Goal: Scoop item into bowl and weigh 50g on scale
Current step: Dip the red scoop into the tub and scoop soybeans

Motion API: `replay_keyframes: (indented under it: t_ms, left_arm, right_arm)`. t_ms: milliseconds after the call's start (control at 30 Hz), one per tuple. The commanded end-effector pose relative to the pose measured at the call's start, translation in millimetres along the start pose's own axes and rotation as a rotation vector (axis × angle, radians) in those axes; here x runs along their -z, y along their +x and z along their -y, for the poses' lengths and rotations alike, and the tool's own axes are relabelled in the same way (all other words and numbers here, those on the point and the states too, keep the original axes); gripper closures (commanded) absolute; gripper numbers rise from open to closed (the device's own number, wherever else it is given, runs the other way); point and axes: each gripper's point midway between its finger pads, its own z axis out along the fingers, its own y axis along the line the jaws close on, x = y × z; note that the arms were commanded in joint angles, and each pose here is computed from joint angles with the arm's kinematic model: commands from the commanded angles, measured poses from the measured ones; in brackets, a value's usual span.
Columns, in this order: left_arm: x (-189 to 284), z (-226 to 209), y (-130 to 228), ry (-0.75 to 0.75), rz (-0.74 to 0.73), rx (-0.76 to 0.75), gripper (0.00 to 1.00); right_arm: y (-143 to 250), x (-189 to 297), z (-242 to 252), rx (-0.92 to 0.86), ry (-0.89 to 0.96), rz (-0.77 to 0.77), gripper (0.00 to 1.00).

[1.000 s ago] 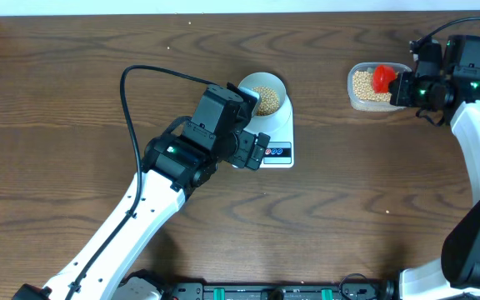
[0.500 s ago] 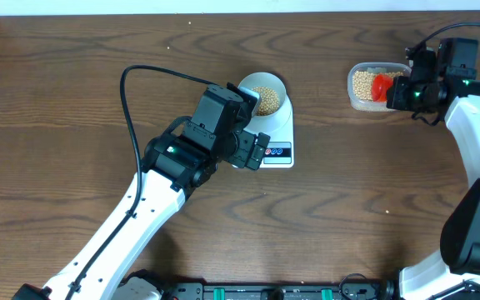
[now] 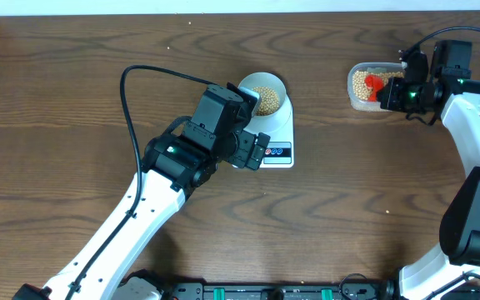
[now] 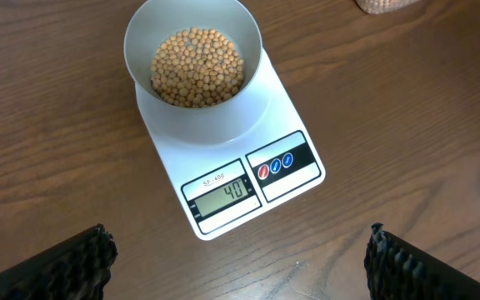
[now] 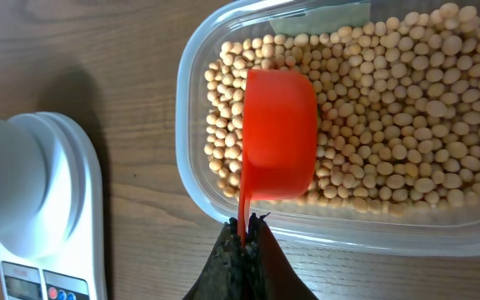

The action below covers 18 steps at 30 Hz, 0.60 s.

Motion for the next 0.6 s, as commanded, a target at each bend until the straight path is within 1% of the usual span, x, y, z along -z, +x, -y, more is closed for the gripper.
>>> replay_keyframes:
  t_ms: [0, 300, 567]
  left_arm:
    - [0.0, -3.1, -0.7, -0.012, 0.0, 0.008, 0.02]
    - [0.0, -3.1, -0.7, -0.012, 0.0, 0.008, 0.02]
    - [0.0, -3.1, -0.6, -0.012, -0.001, 0.008, 0.02]
  right_arm:
    - [0.7, -1.8, -7.3, -0.046, -0.063, -0.005, 0.99]
    - [-1.6, -0.7, -7.6, -0.068, -0.085, 0.003, 0.99]
    - [7.4, -16.5, 4.4, -0.089, -0.057, -0.035, 0.99]
